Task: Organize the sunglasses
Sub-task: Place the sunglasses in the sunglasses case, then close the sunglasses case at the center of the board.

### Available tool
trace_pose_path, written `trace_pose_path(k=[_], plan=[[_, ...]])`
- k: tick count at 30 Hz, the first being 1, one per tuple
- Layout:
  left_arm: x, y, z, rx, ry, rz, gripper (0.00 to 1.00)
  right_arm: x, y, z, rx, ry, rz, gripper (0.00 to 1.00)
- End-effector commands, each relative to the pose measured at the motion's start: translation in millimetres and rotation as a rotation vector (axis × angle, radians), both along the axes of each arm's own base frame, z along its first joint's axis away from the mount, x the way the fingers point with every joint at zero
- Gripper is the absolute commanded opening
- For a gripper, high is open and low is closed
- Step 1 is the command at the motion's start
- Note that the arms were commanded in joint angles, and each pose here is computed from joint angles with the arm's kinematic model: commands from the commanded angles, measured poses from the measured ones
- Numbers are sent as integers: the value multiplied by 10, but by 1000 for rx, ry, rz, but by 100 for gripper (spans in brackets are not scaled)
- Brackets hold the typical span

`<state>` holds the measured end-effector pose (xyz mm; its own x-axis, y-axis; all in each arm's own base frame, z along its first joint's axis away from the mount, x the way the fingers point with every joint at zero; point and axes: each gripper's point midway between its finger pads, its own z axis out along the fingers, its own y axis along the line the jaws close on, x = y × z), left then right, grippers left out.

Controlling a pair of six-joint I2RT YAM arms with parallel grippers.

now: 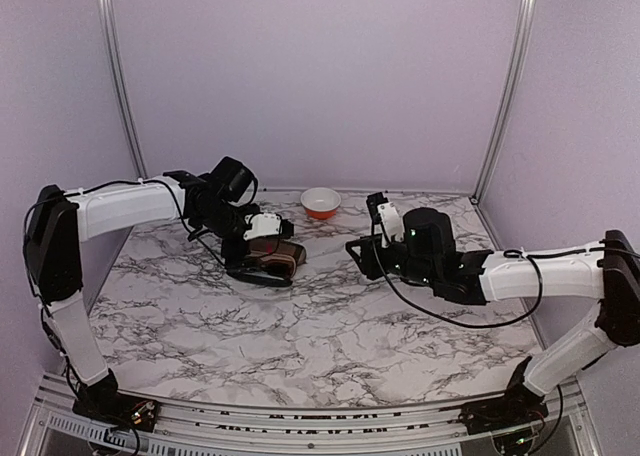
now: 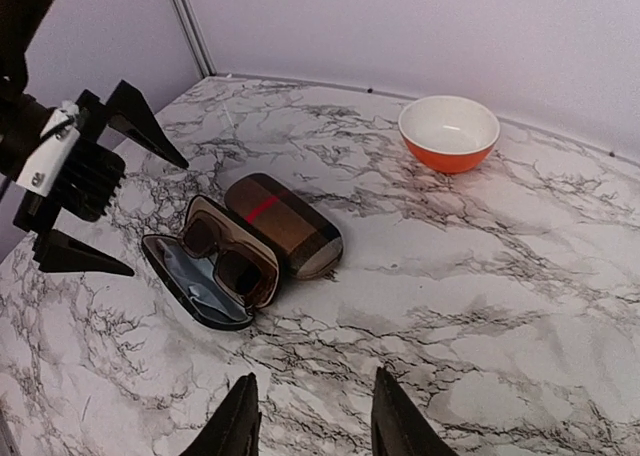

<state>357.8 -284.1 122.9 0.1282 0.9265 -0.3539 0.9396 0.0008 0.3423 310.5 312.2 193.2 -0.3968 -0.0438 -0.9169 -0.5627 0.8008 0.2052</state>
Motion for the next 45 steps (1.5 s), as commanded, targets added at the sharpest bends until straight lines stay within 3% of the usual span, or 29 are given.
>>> trace_pose_path(k=[1,5,6,9,13,15,23,29,33,45], plan=[[340,44,485,-268,-152,372,99,242,336,33,38,32,158,36],[584,317,765,-513,-183,813,99,380,642,-174,6,90,246,33],[571,348,731,-532,-152,859,99,422,705,-206,7,94,257,33],[413,375,488,-489,-111,792,99,542,922,-330,0,116,312,34],[372,588,399,-548,-98,959,99,710,1226,-443,7,165,399,34],[307,572,349,-575,-20,1014,90,776,1343,-497,13,180,423,34],[-196,700,26,-606,224,1183,79,1031,1538,-828,57,282,424,29],[-539,616,-306,-596,429,1206,65,1086,1672,-961,105,350,466,29],[-632,641,-586,-551,476,1241,54,1089,1720,-1026,114,379,479,30],[-569,498,-881,-604,540,1265,49,865,1721,-1196,118,496,548,31]])
